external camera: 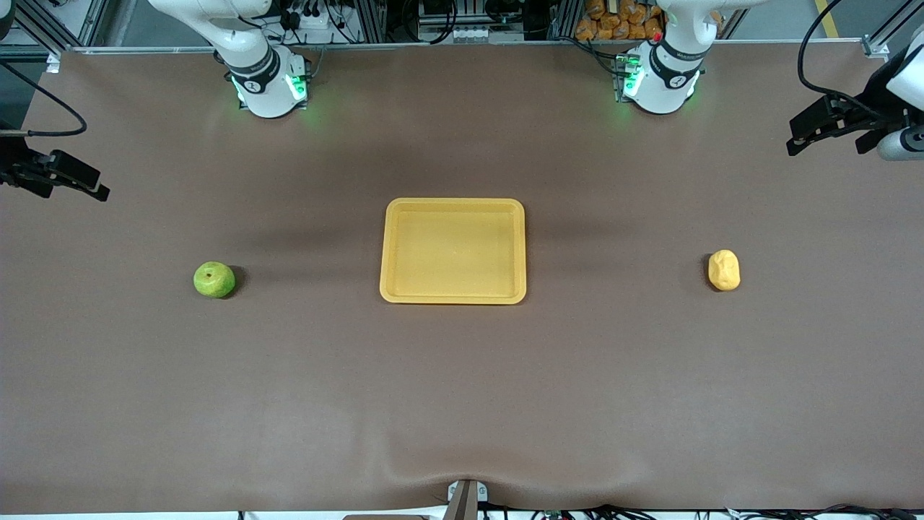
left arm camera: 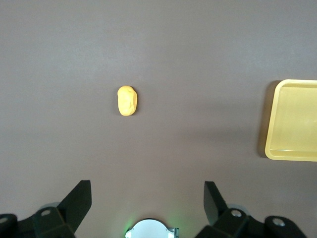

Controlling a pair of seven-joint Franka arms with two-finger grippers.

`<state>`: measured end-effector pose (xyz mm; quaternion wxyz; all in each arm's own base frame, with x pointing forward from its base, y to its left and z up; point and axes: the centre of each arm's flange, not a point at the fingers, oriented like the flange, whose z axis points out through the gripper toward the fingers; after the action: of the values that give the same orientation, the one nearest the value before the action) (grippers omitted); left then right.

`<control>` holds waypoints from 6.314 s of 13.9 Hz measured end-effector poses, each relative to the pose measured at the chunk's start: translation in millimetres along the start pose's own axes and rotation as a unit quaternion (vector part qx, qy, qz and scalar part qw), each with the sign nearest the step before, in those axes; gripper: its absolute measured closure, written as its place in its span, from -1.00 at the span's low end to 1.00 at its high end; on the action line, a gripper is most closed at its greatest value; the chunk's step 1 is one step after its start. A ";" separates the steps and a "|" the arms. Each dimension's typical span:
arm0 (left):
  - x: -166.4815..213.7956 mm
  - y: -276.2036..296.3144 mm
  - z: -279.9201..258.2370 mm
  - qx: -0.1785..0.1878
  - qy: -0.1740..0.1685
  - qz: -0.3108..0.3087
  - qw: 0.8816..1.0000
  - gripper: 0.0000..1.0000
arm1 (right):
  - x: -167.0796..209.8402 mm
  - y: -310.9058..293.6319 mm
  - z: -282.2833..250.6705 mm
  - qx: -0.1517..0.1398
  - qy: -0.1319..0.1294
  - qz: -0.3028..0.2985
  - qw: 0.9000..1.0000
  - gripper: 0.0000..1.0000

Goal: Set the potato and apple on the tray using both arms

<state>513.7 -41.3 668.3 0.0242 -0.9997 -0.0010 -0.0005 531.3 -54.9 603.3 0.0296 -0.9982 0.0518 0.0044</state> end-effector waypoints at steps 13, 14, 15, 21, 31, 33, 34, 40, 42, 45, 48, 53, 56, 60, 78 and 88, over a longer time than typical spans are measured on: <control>-3.2 -26.7 8.7 -0.042 -0.034 -0.027 0.998 -1.00 | 0.0 0.3 0.0 0.000 0.000 0.000 1.000 -1.00; -2.7 -27.8 9.5 -0.045 -0.034 -0.029 0.998 -1.00 | 0.0 0.3 0.0 0.000 0.000 0.000 1.000 -1.00; -1.6 -28.4 11.8 -0.046 -0.035 -0.029 0.998 -1.00 | 0.0 0.3 0.0 0.000 0.000 0.000 1.000 -1.00; 16.6 -28.0 45.1 -0.048 -0.044 -0.030 0.997 -1.00 | 0.0 0.4 0.0 0.000 0.000 0.000 1.000 -1.00; 27.6 -31.1 144.3 -0.042 -0.044 -0.041 0.997 -1.00 | 0.0 0.4 0.0 0.000 0.000 0.000 1.000 -1.00; 26.9 -32.4 160.8 -0.034 -0.042 -0.040 0.998 -1.00 | 0.0 0.4 0.0 0.000 0.000 0.000 1.000 -1.00; 25.9 -33.9 169.0 -0.023 -0.043 -0.037 0.998 -1.00 | 0.0 0.4 0.0 0.000 0.000 0.000 1.000 -1.00; 19.7 -33.9 217.4 -0.011 -0.033 -0.033 0.999 -1.00 | 0.0 0.4 -0.1 0.000 0.000 0.000 1.000 -1.00; 17.9 -33.3 231.6 -0.011 -0.025 -0.032 0.999 -1.00 | 0.0 0.4 -0.1 0.000 0.000 0.000 1.000 -1.00; 15.8 -32.7 243.5 -0.012 -0.015 -0.032 0.999 -1.00 | 1.2 0.6 2.5 0.000 -0.003 0.001 1.000 -1.00; 13.2 -32.3 253.1 -0.012 -0.011 -0.032 0.999 -1.00 | 15.5 1.1 31.4 -0.002 -0.028 0.002 1.000 -1.00; 7.9 -31.4 272.7 -0.012 0.004 -0.032 0.999 -1.00 | 65.7 8.9 128.6 -0.014 -0.101 0.005 0.995 -1.00; 3.5 -33.6 286.0 -0.012 0.014 -0.034 0.999 -1.00 | 85.1 9.1 181.6 -0.046 -0.138 -0.012 0.989 -1.00; -6.1 -53.1 314.6 -0.013 0.033 -0.053 0.998 -1.00 | 98.4 -5.9 219.1 -0.056 -0.157 -0.027 0.986 -1.00; 6.7 -96.9 432.9 -0.032 0.049 -0.102 0.993 -1.00 | 47.0 19.0 379.4 -0.032 -0.080 -0.006 0.996 -1.00; 7.8 -94.8 454.9 -0.035 0.054 -0.099 0.993 -1.00 | 43.8 21.3 394.0 -0.033 -0.072 -0.005 0.997 -0.69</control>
<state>521.7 75.4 218.6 -0.0113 -0.9934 -0.0990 -0.0569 570.4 -57.1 208.2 0.0004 -0.9960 0.0442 0.0783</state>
